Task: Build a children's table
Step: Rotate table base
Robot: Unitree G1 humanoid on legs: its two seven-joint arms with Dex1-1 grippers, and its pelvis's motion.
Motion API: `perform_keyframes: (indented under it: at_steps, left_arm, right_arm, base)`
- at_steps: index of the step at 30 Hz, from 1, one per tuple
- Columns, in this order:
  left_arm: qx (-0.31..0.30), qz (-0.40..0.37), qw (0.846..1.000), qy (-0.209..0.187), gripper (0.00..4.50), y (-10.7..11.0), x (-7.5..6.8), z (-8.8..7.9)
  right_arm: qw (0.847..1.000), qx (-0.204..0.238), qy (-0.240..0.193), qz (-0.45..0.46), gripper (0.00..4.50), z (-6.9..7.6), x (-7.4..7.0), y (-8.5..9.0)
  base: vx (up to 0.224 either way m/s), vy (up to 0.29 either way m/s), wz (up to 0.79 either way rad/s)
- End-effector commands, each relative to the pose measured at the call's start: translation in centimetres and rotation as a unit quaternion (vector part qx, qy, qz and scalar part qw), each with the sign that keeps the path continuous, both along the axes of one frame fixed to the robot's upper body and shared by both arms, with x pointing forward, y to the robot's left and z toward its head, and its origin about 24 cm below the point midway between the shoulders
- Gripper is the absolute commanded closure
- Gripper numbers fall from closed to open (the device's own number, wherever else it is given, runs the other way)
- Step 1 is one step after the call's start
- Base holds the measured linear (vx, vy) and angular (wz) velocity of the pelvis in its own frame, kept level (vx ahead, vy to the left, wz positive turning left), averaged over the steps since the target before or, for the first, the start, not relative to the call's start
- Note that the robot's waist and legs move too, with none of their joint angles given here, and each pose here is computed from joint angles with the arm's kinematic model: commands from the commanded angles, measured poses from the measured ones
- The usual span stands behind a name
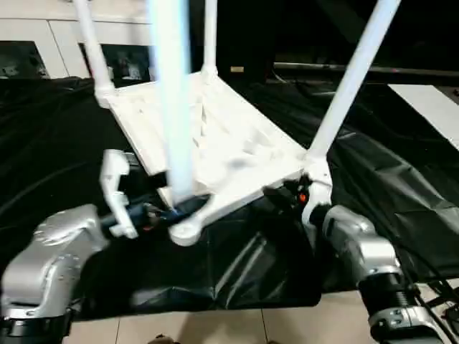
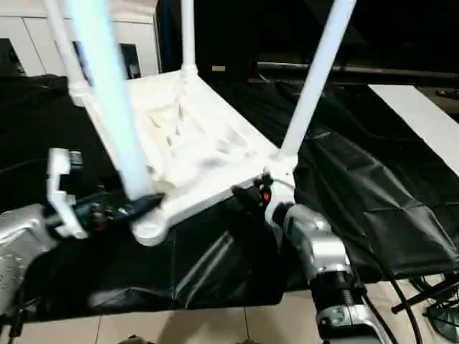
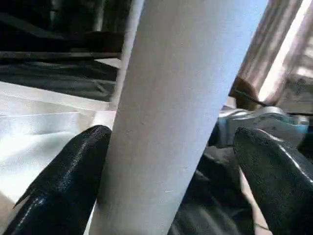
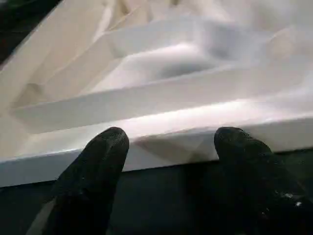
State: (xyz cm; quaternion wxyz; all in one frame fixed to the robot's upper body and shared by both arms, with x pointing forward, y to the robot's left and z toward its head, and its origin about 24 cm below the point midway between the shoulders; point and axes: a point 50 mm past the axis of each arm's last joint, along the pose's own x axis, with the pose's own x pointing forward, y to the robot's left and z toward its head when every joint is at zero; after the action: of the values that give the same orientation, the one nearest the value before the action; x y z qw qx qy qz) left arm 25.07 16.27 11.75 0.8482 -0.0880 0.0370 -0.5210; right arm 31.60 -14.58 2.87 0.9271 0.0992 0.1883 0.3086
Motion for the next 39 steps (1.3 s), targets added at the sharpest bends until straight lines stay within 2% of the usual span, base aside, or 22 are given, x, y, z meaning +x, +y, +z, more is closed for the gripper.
perform_keyframes:
  at_steps: [1,4,6,11,16,17,23,33,39]
  left_arm:
    - [-0.008,-0.048,0.999,-0.014,0.04,-2.1,-0.3,1.0]
    - [-0.021,-0.072,0.997,-0.018,0.04,-3.6,-0.3,1.5]
    - [-0.028,-0.09,0.995,-0.02,0.04,-4.7,-0.2,1.9]
    - [-0.046,-0.126,0.991,-0.024,0.04,-6.7,-0.5,2.5]
    - [-0.06,-0.157,0.986,-0.025,0.04,-8.8,-0.7,2.7]
    - [-0.058,-0.163,0.985,-0.026,0.04,-9.8,-0.5,2.7]
    - [-0.046,-0.164,0.985,-0.034,0.04,-12.2,0.6,2.6]
    - [-0.01,-0.154,0.987,-0.05,0.04,-14.3,1.7,1.9]
    - [0.035,-0.088,0.995,-0.043,0.04,-14.3,3.4,0.7]
  right_arm:
    - [1.0,-0.018,0.016,-0.009,1.34,-0.4,0.1,-0.8]
    - [0.997,-0.058,0.02,-0.037,1.34,-1.2,0.5,-1.3]
    - [0.997,-0.051,0.021,-0.061,1.34,-1.0,0.8,-1.5]
    - [0.998,-0.038,0.018,-0.05,1.34,-0.7,1.0,-1.3]
    - [0.999,-0.018,0.022,-0.017,1.34,-0.9,0.9,0.6]
    - [1.0,-0.004,0.023,0.015,1.34,-0.9,0.7,2.0]
    - [0.997,0.014,0.031,0.068,1.34,-0.9,0.3,4.5]
    - [0.996,0.025,0.028,0.083,1.34,-0.6,0.8,5.7]
    - [0.996,0.022,0.02,0.081,1.34,-0.4,1.2,5.9]
  base:
    - [0.0,0.0,0.0]
    - [0.0,0.0,0.0]
    - [0.0,0.0,0.0]
    - [0.0,0.0,0.0]
    - [0.0,0.0,0.0]
    - [0.0,0.0,0.0]
    - [0.0,0.0,0.0]
    - [0.0,0.0,0.0]
    - [0.0,0.0,0.0]
